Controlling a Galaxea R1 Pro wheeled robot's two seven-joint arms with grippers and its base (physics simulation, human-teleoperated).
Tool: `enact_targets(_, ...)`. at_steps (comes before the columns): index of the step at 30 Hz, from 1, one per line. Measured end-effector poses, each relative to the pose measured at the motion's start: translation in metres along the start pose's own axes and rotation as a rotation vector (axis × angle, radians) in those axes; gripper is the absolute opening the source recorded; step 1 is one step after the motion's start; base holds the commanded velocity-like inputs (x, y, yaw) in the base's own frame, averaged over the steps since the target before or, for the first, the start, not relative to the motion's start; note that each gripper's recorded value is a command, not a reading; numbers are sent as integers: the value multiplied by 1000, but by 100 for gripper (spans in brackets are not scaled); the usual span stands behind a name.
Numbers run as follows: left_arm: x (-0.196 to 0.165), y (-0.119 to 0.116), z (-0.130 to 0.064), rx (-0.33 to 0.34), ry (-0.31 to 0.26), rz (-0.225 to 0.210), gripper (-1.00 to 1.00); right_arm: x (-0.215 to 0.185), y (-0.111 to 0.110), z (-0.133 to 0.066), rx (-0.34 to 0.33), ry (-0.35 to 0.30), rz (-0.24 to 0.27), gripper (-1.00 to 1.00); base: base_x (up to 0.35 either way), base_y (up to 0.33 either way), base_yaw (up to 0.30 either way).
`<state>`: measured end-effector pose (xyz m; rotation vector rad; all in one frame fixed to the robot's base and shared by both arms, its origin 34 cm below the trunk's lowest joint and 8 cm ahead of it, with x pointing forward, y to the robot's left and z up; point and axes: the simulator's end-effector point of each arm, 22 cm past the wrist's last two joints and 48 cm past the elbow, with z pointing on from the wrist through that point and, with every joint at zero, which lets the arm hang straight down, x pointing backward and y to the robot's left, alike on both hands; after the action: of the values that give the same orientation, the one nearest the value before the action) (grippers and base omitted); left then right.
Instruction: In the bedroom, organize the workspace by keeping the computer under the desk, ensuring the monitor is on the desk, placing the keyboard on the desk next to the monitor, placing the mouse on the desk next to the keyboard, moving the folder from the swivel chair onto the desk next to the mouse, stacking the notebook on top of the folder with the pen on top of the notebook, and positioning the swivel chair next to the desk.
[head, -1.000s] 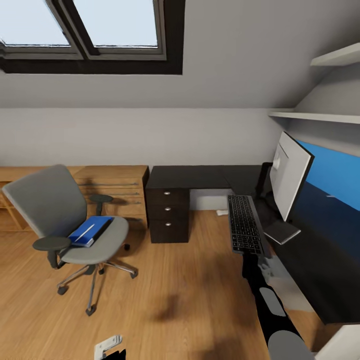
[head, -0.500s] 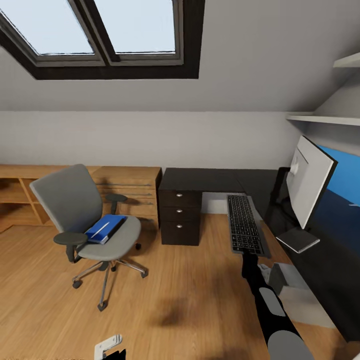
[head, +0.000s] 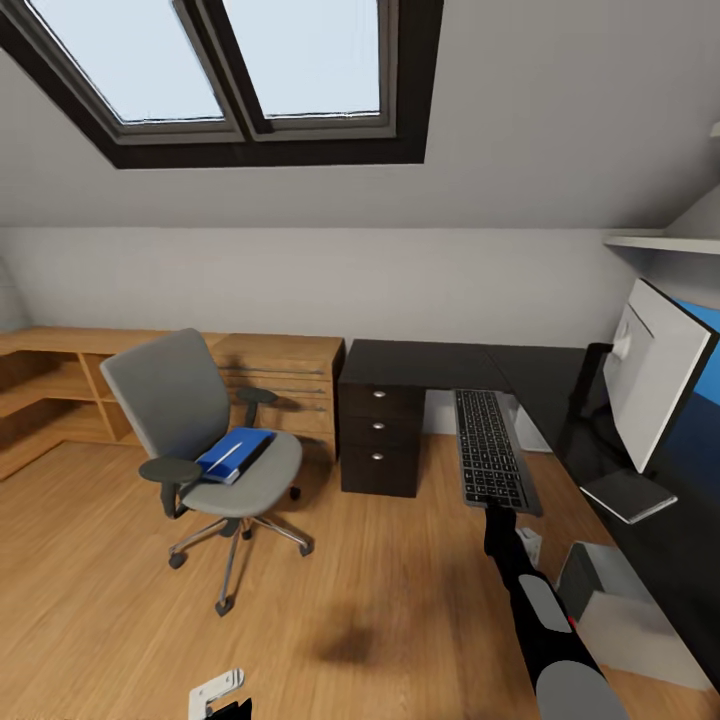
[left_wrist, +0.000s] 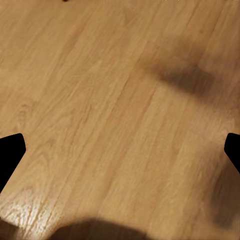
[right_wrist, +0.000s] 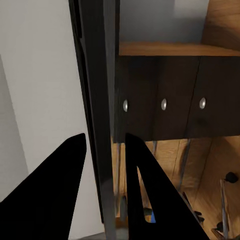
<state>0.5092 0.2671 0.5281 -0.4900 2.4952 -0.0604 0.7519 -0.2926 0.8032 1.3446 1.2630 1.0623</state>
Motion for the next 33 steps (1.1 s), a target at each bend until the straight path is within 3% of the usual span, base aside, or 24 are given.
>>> enact_targets(4, 0, 0, 0, 0, 0, 0, 100, 0, 0, 0, -1, 4, -3, -100, 0, 0, 20)
enact_targets(9, 0, 0, 0, 0, -1, 0, 100, 7, 1, 0, -2, 87, 11, -100, 0, 0, 5)
enact_targets(13, 0, 0, 0, 0, -1, 0, 100, 10, 1, -1, -2, 117, 24, -100, 0, 0, 1)
enact_targets(33, 0, 0, 0, 0, -1, 1, 100, 11, 2, -1, -5, 123, 40, -100, 0, 0, 0)
